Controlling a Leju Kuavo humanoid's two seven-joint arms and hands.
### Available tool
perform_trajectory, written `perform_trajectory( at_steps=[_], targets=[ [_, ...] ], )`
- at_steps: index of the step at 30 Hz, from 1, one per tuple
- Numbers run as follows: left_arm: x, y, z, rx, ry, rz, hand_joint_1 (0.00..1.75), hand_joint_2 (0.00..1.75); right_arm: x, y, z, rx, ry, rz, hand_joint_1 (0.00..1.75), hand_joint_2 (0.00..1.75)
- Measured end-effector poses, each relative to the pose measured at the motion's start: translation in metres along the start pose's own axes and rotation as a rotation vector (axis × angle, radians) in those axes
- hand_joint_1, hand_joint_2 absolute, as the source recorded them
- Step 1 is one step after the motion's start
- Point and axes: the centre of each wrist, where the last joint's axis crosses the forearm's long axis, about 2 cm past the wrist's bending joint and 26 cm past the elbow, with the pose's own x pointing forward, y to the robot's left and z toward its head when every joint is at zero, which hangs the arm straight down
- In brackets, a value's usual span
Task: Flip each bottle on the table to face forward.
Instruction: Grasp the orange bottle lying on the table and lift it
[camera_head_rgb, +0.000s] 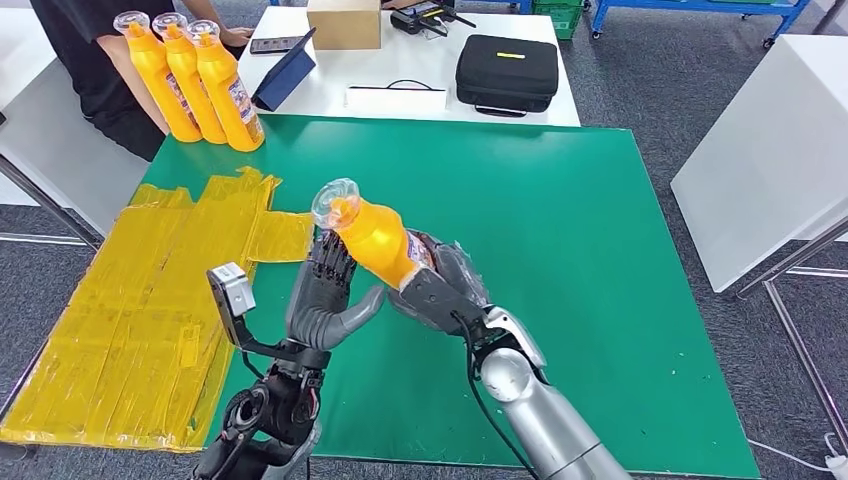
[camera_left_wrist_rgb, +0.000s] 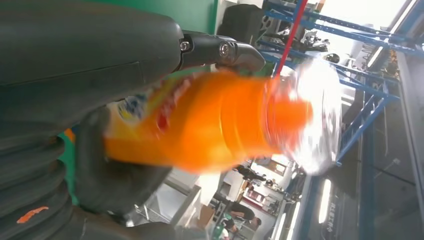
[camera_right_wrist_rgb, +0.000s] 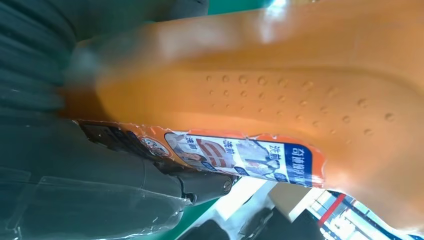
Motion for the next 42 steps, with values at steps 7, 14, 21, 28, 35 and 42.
perform_trajectory(
  at_steps=[7,14,21,28,35,42],
  targets=[
    [0.001,0.001,-0.021,0.001,0.000,0.028,0.00,1.75,0.005,0.011,-0.023,0.015,0.005,0.017,1.75,1.75],
    [0.000,0.006,-0.025,0.023,0.007,0.039,0.00,1.75,0.004,0.016,-0.031,0.027,0.002,0.048,1.75,1.75],
    [-0.001,0.008,-0.029,0.042,0.011,0.052,0.00,1.75,0.007,0.029,-0.030,0.068,-0.018,0.126,1.75,1.75],
    [-0.003,0.012,-0.034,0.060,0.032,0.056,0.00,1.75,0.011,0.039,-0.029,0.094,-0.025,0.162,1.75,1.75],
    [-0.004,0.013,-0.040,0.066,0.045,0.065,0.00,1.75,0.014,0.042,-0.030,0.100,-0.021,0.188,1.75,1.75],
    [-0.005,0.011,-0.048,0.062,0.052,0.069,0.00,1.75,0.016,0.041,-0.033,0.094,-0.015,0.190,1.75,1.75]
  ],
)
